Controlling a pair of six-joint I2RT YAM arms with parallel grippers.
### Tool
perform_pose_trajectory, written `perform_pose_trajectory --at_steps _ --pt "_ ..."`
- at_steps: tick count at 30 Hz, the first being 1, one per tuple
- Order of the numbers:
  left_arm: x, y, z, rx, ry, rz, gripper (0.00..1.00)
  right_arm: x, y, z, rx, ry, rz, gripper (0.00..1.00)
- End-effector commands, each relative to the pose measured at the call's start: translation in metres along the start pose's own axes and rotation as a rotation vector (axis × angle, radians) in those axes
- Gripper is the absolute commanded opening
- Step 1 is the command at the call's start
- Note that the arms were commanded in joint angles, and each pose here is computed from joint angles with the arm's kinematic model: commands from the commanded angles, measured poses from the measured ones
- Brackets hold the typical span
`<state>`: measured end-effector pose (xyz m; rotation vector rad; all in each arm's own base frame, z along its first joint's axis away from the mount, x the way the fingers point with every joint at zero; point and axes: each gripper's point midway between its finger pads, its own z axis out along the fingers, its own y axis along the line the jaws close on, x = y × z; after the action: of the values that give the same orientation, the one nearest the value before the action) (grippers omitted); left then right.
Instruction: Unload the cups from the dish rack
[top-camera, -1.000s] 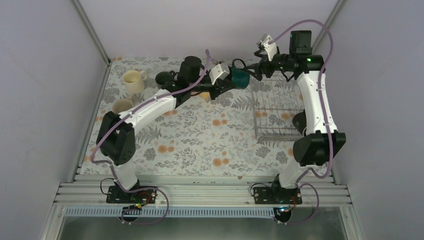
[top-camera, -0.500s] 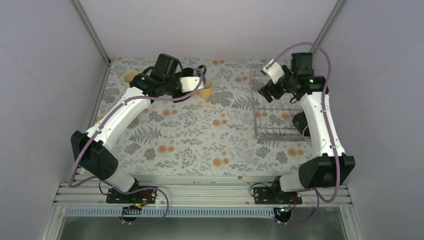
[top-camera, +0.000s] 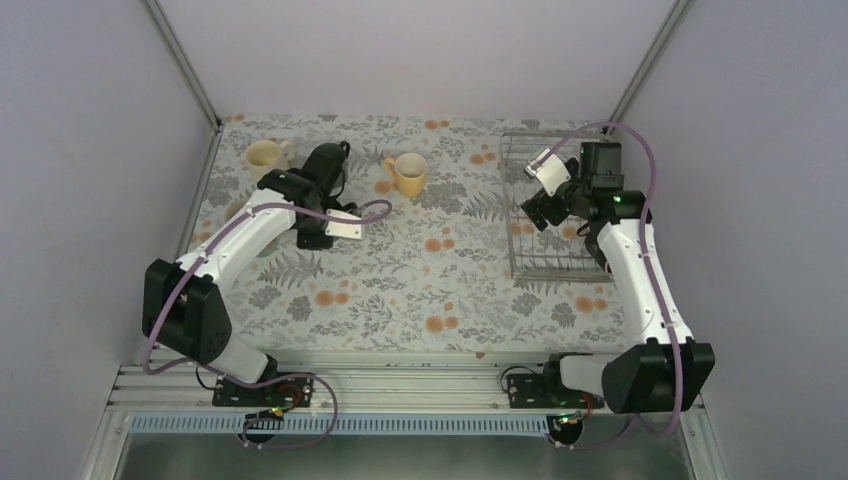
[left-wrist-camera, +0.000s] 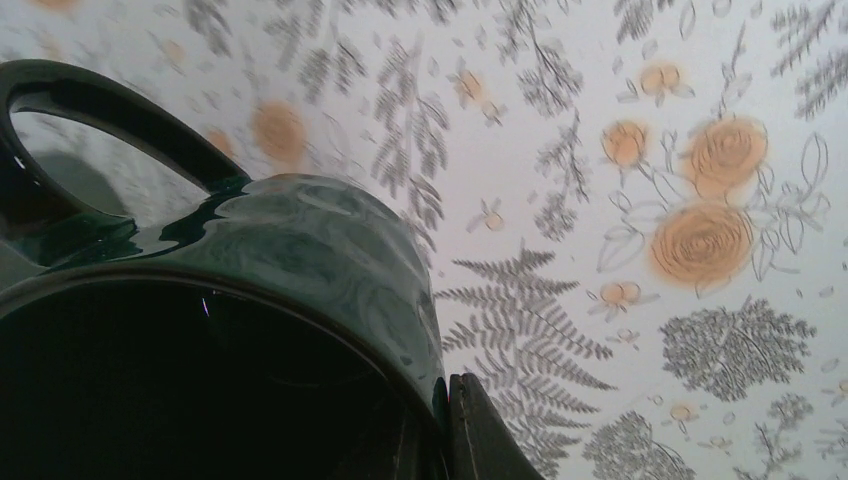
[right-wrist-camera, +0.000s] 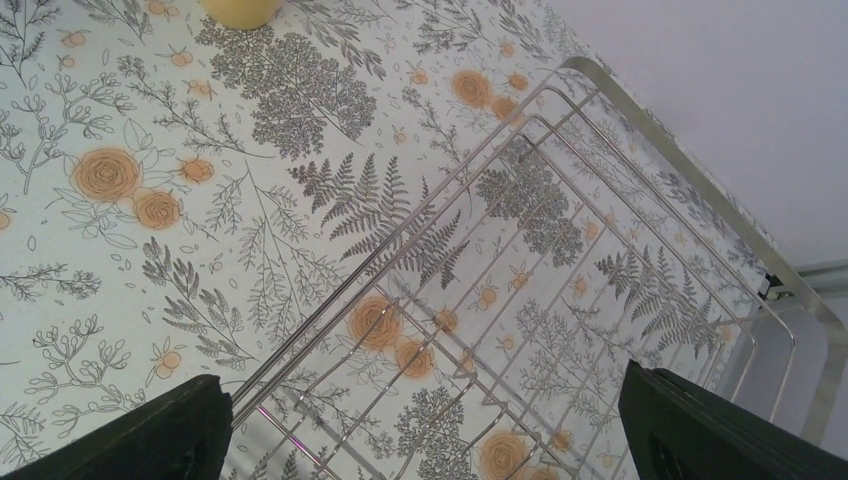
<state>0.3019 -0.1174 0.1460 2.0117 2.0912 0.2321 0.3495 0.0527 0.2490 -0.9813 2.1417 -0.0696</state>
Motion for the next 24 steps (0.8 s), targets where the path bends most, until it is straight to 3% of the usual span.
perform_pose_trajectory --at_steps 1,6,24 --pt "0.021 -0.007 0.012 0.01 0.097 0.022 0.02 -0.007 -0.009 -0.01 0.066 -0.069 0.025 1.0" --pt "0.033 -0.025 0.034 0.095 0.169 0.02 0.02 0.005 -0.009 -0.01 0.104 -0.061 0.041 1.0" --pt "0.007 0.003 0.062 0.048 0.066 0.001 0.04 0.014 -0.01 -0.036 0.186 -0.094 0.104 1.0"
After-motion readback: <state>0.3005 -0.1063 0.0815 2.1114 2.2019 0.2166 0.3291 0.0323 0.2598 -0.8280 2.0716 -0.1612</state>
